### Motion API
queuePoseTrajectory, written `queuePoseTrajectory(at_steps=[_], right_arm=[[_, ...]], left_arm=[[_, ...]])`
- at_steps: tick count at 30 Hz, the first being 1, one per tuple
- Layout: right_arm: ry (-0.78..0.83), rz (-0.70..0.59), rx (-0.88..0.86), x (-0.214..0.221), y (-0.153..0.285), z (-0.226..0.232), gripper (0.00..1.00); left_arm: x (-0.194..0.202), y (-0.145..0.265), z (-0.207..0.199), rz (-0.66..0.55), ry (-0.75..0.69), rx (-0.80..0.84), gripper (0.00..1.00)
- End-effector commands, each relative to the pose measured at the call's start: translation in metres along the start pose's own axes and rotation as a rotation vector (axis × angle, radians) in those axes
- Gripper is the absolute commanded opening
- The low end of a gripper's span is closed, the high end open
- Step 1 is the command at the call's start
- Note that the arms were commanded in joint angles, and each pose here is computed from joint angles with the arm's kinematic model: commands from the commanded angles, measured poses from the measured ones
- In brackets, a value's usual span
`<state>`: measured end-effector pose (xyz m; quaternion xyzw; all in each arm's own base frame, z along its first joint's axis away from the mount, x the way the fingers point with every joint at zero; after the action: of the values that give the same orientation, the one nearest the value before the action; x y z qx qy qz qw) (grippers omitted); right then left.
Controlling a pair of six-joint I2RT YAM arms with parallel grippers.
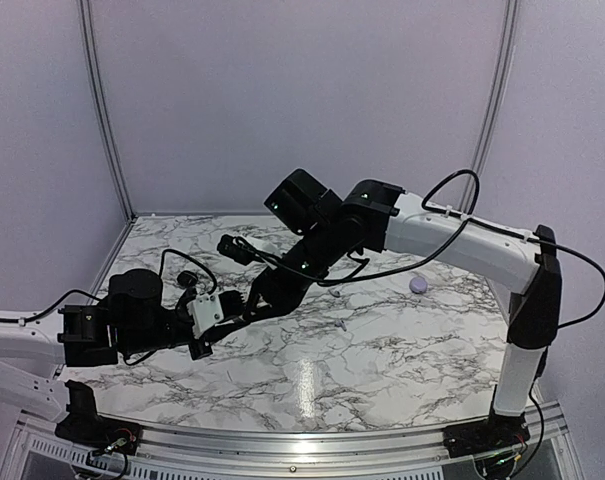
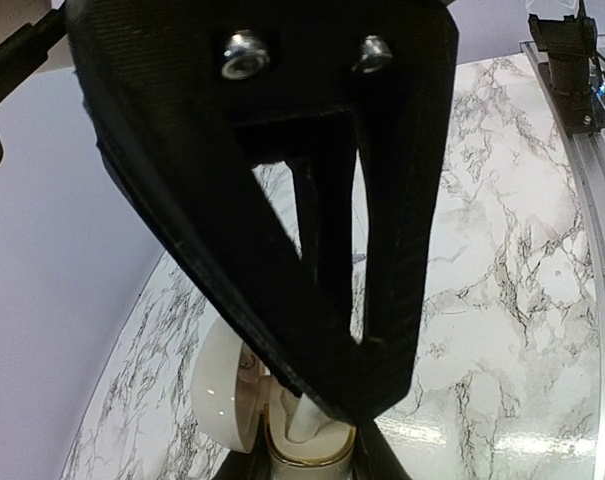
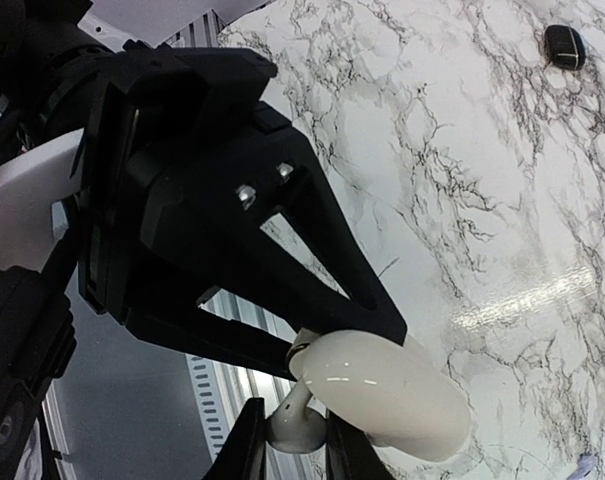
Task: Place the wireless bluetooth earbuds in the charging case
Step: Insert the left earbud into the left side groove of the charging case.
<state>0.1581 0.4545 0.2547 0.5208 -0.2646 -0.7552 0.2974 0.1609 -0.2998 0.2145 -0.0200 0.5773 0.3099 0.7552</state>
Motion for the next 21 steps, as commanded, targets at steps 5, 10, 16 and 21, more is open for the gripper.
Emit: queuePoseTrajectory(at_steps=[5, 10, 16, 21], right_arm=[[0.015, -0.015, -0.016, -0.011, -0.016, 0.000, 0.17], [0.002, -0.011, -0.022, -0.009, -0.021, -0.004, 0.16], [-0.007, -0.034, -0.007, -0.014, -0.018, -0.009, 0.24], [-0.003, -0.041, 0.014, -0.016, -0.016, -0.012, 0.32]], left_arm=[[-0.039, 0.005, -0.007, -0.146, -0.100, 0.021, 0.00], [-0.037, 0.000, -0.013, -0.128, -0.135, 0.033, 0.00], [-0.037, 0.000, -0.012, -0.128, -0.124, 0.029, 0.00], [-0.045, 0.004, -0.009, -0.159, -0.057, 0.020, 0.00]])
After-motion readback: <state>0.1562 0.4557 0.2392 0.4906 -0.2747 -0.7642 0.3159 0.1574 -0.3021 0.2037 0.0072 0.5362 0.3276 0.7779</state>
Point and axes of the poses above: each gripper's point midway between its finger pads, its own y axis back along the fingers, its own z axis along the line the jaws close on, x = y × z, the point moved 2 cm from there along y, back along the fingers, and after that the axes turned 9 degrees about y, right-handed, at the moved point
